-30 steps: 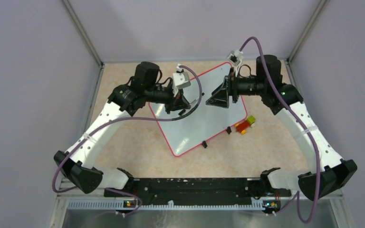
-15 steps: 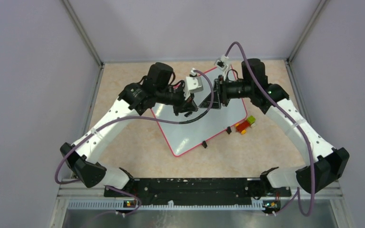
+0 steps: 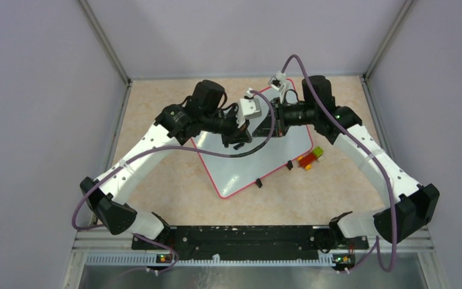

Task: Write a sentence on the whiteboard
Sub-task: Pass from the left arm to the right, then pass from the right arm to the left

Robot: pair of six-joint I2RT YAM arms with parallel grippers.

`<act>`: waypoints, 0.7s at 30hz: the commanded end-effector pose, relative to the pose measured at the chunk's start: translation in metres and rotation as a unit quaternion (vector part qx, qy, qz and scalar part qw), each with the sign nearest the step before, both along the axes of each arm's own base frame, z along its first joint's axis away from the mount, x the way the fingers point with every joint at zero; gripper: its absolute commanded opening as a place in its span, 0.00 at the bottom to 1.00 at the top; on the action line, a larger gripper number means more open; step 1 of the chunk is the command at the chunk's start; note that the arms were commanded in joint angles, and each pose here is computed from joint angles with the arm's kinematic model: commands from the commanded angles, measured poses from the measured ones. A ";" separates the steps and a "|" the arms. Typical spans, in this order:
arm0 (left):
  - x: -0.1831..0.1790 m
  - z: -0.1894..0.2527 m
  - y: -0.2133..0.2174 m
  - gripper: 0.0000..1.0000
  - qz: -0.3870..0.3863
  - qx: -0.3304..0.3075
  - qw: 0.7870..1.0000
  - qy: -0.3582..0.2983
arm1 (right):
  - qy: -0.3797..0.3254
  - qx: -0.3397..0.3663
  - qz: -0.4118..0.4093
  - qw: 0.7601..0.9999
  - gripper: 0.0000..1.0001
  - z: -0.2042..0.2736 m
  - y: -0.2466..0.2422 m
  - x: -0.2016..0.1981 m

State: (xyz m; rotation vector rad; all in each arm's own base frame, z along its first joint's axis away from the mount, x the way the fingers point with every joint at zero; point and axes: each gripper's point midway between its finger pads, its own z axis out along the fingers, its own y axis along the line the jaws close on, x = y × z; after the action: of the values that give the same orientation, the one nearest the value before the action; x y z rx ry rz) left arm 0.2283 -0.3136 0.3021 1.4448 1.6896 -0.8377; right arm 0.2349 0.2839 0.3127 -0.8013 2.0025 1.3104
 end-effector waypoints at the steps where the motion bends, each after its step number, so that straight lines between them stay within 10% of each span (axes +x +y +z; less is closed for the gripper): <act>1: 0.002 0.022 -0.005 0.00 -0.008 -0.019 0.999 -0.033 | -0.022 0.015 0.012 1.000 0.00 0.011 0.006 0.001; 4: 0.004 0.022 -0.002 0.06 0.004 -0.015 0.999 -0.032 | -0.024 0.016 0.015 0.999 0.00 0.013 0.004 0.000; 7: 0.011 0.029 0.007 0.63 0.034 -0.020 0.999 -0.037 | -0.021 0.038 -0.005 0.999 0.00 0.028 -0.006 0.011; 10: 0.014 0.038 0.021 0.86 0.043 -0.048 0.997 -0.039 | -0.014 0.083 -0.040 0.996 0.00 0.054 -0.023 0.030; 21: 0.016 0.035 0.017 0.84 0.047 -0.066 0.996 -0.030 | 0.017 0.135 -0.017 0.990 0.00 0.067 -0.020 0.016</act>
State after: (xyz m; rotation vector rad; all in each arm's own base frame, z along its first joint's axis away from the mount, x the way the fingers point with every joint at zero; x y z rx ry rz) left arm 0.2440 -0.2873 0.3224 1.3065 1.6691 -0.7811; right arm 0.2687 0.2610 0.3544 -0.5668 1.9025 1.4642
